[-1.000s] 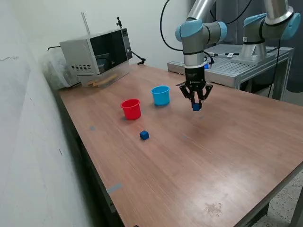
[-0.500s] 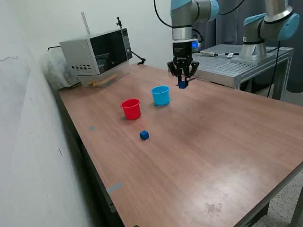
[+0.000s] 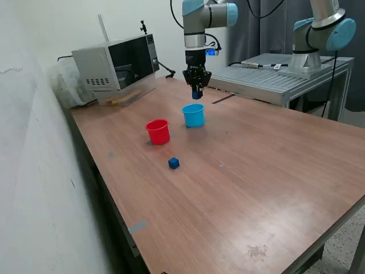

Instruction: Place red objects in the red bin, and blue objects in the blue bin.

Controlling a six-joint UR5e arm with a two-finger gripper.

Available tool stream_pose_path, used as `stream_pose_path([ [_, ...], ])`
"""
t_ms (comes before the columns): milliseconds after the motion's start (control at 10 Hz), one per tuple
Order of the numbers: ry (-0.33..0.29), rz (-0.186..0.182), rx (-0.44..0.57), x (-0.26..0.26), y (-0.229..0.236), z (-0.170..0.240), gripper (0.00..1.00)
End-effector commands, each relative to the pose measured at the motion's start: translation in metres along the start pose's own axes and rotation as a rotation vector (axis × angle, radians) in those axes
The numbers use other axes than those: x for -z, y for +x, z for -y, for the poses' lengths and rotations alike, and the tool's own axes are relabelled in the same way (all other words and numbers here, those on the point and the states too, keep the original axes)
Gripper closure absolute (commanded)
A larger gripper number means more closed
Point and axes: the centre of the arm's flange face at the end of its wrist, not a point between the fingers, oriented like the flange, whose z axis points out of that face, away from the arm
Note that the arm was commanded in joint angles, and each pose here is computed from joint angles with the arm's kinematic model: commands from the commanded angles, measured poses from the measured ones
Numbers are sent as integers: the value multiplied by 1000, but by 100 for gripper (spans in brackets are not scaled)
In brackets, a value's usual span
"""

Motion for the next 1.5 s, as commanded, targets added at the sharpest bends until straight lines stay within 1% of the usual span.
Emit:
stream_pose_path([
  [0, 28, -6, -33, -24, -28, -4, 100],
  [200, 42, -13, -33, -37, -31, -7, 100],
  [500, 44, -14, -35, -41, -32, -7, 100],
  [700, 47, -12, -55, -41, -44, -3, 100],
  [800, 47, -11, -59, -41, -47, -2, 0],
  [1100, 47, -10, -59, -41, -47, -2, 0],
  [1300, 59, 29, -63, -33, -48, 1, 0],
  [1400, 25, 46, -61, -10, -45, -2, 0],
])
